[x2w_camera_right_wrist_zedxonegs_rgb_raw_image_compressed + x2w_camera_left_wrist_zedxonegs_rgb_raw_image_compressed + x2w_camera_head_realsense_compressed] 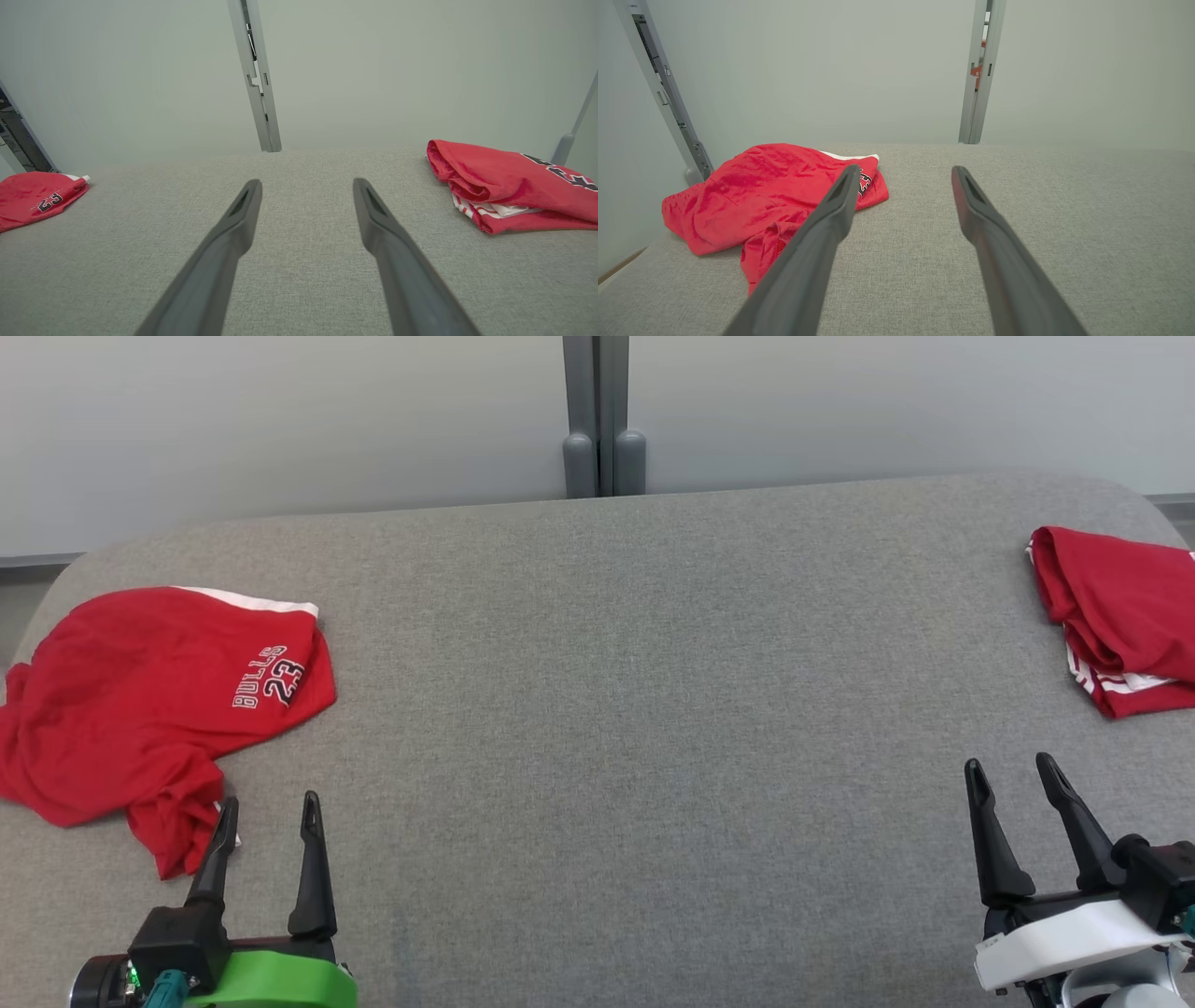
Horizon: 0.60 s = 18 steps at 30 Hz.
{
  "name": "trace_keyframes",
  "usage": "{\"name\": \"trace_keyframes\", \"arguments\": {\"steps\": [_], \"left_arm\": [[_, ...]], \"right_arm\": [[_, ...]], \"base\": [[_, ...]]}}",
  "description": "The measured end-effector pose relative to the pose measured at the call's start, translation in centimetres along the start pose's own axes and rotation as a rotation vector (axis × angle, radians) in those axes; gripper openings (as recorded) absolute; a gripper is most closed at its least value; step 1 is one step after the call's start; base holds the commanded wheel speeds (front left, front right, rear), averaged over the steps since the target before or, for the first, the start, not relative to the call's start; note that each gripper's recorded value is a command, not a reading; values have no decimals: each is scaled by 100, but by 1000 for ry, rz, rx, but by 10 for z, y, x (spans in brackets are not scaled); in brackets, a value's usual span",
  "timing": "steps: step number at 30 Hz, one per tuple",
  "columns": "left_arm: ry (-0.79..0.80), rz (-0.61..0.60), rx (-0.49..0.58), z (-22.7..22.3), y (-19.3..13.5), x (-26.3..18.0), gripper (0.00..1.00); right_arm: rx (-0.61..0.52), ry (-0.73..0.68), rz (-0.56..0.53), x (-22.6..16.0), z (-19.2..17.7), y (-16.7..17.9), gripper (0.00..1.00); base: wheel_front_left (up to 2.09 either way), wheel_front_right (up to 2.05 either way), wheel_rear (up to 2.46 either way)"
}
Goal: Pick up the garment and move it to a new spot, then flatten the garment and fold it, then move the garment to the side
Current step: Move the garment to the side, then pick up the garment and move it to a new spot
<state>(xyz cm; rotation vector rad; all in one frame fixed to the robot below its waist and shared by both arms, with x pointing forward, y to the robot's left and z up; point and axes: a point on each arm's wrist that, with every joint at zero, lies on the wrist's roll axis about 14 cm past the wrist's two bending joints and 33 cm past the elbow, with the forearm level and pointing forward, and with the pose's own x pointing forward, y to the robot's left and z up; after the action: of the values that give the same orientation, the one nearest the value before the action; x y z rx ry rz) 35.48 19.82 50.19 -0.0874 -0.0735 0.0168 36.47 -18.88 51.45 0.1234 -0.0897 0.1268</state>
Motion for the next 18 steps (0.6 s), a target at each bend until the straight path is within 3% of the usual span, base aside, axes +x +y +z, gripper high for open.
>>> {"name": "trace_keyframes", "arguments": {"steps": [18], "left_arm": [[-9, 69, 13, 4, 23, -12, 100]], "right_arm": [[4, 15, 56, 10, -6, 18, 100]], "base": [[0, 0, 0]]}}
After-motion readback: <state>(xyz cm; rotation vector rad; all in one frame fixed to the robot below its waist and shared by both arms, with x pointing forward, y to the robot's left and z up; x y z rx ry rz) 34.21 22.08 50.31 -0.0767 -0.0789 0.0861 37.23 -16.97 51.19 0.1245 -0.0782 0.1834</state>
